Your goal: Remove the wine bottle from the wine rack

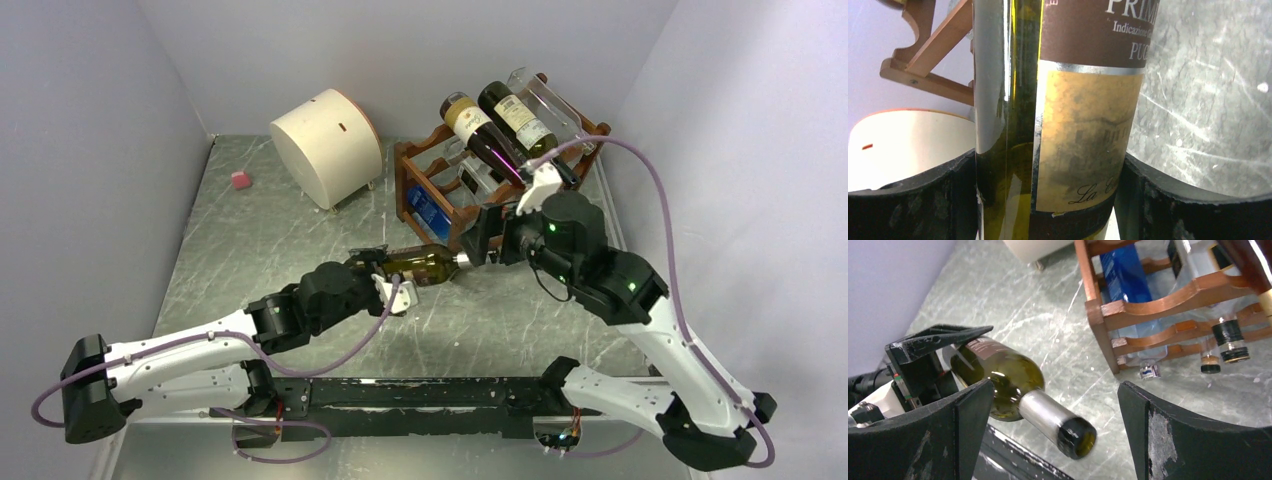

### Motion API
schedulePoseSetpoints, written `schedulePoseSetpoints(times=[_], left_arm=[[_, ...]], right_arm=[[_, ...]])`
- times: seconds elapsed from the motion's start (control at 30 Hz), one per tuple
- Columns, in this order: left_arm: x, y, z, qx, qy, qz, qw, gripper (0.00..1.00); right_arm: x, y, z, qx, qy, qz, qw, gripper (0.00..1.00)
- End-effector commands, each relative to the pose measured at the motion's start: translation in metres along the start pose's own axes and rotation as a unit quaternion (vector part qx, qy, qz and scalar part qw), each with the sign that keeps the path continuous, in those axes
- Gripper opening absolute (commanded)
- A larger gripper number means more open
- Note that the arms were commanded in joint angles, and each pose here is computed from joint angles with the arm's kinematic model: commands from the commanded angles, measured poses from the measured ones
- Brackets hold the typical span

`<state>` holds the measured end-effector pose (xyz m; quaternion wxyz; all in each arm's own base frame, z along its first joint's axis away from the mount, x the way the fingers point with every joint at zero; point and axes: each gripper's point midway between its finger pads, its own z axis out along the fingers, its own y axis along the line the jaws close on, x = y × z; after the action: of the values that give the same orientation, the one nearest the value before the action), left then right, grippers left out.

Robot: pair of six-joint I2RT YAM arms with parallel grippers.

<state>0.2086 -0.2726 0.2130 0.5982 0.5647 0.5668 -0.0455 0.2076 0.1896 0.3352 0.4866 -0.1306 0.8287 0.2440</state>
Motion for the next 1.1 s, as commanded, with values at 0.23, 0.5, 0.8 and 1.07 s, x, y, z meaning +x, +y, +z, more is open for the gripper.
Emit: schedulePoseSetpoints(times=[0.23,0.5,0.8,1.07], left_arm=[[-0.044,0.029,-0.026,-0.072,-0.135,-0.256,0.955,0.07],[-0.040,0.019,-0.032,-0.063,-0.152,-0.313,0.936,0.07],[-0.038,0.017,-0.038,-0.064,-0.169,-0.339,0.923,0.07],[-0.039,0.012,-0.036,-0.055,-0.166,-0.337,0.925,0.07]], right_arm=[[-0.028,0.008,0.002,-0.018,-0.095,0.098,0.990,0.96],[-0.034,0.046,0.021,-0.116,-0.100,0.131,0.979,0.76],[-0.032,0.056,0.034,-0.138,-0.096,0.148,0.975,0.53],[-0.029,0.065,0.049,-0.156,-0.084,0.146,0.973,0.56]])
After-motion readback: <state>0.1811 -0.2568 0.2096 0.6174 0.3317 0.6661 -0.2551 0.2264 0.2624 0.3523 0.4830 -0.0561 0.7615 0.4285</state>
